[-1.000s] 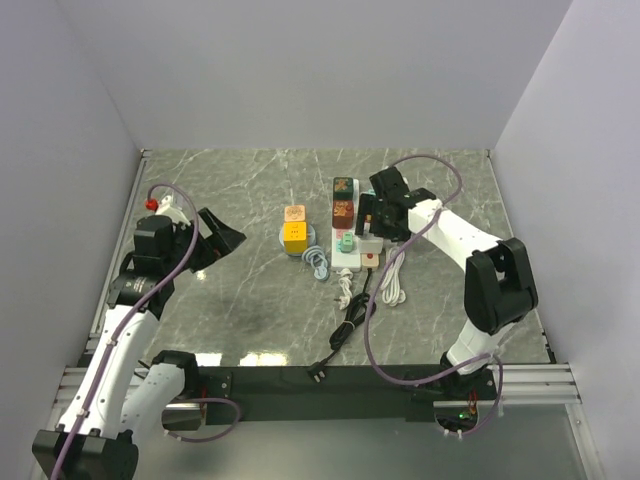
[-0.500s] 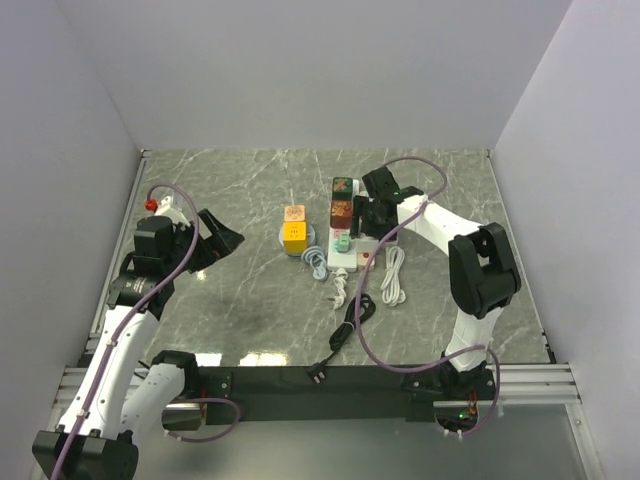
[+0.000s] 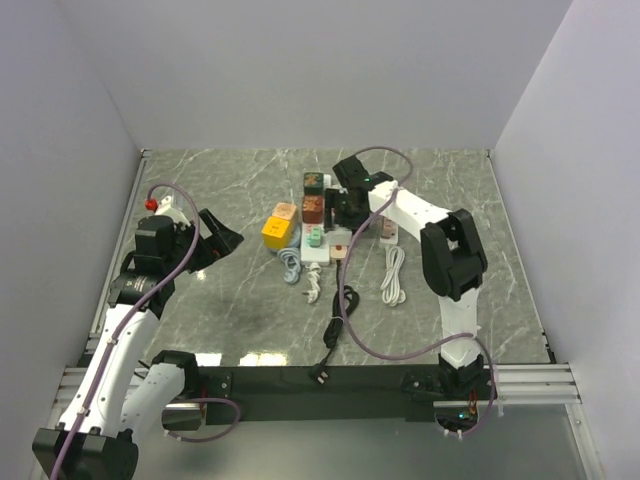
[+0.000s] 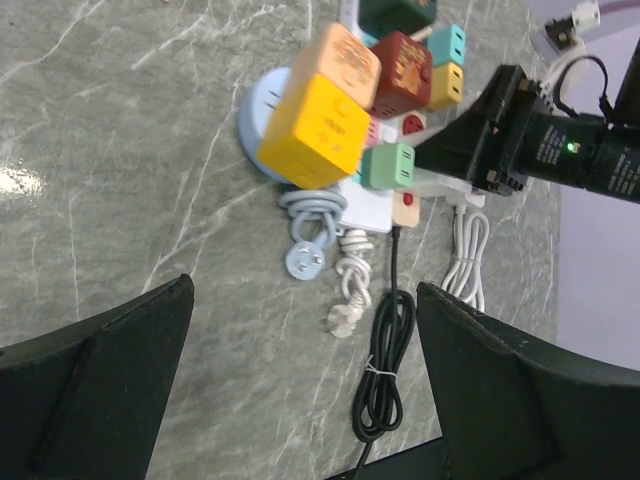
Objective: Pull the plug off the socket
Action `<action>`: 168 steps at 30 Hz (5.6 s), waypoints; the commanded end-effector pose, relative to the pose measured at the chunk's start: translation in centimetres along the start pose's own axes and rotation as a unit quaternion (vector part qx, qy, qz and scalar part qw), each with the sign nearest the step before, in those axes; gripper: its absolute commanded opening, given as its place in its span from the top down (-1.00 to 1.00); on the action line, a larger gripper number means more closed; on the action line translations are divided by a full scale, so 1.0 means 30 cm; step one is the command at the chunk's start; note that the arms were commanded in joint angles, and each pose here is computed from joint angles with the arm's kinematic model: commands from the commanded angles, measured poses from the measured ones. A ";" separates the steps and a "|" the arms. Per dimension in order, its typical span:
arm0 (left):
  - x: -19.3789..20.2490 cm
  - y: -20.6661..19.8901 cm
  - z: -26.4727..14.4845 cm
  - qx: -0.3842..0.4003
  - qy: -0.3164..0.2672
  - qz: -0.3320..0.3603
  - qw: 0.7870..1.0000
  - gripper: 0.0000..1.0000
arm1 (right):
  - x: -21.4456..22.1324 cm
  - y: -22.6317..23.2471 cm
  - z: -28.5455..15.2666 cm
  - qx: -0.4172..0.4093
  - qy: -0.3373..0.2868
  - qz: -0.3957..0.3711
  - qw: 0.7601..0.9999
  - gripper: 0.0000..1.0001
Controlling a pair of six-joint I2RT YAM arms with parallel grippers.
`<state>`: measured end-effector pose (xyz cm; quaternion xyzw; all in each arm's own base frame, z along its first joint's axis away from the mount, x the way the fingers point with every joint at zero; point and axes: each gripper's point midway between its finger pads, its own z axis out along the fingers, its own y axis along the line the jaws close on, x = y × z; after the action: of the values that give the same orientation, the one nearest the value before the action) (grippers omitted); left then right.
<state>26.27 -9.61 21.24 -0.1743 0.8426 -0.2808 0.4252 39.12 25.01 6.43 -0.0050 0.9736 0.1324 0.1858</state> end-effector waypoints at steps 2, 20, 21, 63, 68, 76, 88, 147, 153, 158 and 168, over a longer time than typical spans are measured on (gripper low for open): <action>-0.030 -0.018 -0.006 0.003 -0.012 0.011 1.000 -0.99 | -0.055 0.354 -0.049 -0.146 -0.026 -0.034 0.988 -0.61; -0.027 -0.151 0.015 0.074 0.016 0.036 0.996 -0.99 | -0.213 -0.157 -0.460 0.100 -0.193 0.066 0.974 -0.99; -0.011 -0.176 0.019 0.079 0.022 0.043 0.996 -0.99 | -0.210 -0.180 -0.460 0.108 -0.190 0.068 0.973 -0.98; 0.256 -0.399 0.188 0.030 0.058 0.079 0.995 -0.99 | -0.052 -0.416 -0.101 0.115 -0.049 0.079 0.989 1.00; 0.295 -0.402 0.219 0.037 0.075 0.070 0.994 -0.99 | 0.056 -0.354 -0.159 0.043 -0.047 0.088 0.994 1.00; 0.388 -0.443 0.311 0.056 0.110 0.068 0.990 -0.99 | 0.215 -0.252 -0.249 -0.081 -0.050 0.093 0.991 1.00; 0.541 -0.548 0.594 0.039 0.155 0.049 0.986 -0.99 | 0.376 -0.228 -0.300 -0.139 -0.034 0.090 0.986 1.00; 0.897 -0.303 0.878 -0.099 0.268 0.131 0.949 0.99 | 0.223 -0.323 -0.450 -0.021 -0.121 0.119 0.985 1.00; 0.822 -0.390 0.828 -0.066 0.252 0.128 0.957 0.99 | 0.111 -0.424 -0.632 0.050 -0.231 0.173 0.956 1.00; 0.756 -0.487 0.776 -0.030 0.244 0.126 0.961 0.99 | 0.042 -0.662 -0.645 0.196 -0.259 0.265 0.908 1.00; 0.693 -0.613 0.670 0.035 0.253 0.131 0.958 0.99 | -0.037 -1.112 -0.581 0.399 -0.213 0.426 0.784 1.00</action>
<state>32.28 -40.90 6.30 0.0070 0.9408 -0.2505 0.2281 36.38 -7.36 12.50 0.4495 0.8322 -0.1330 0.2961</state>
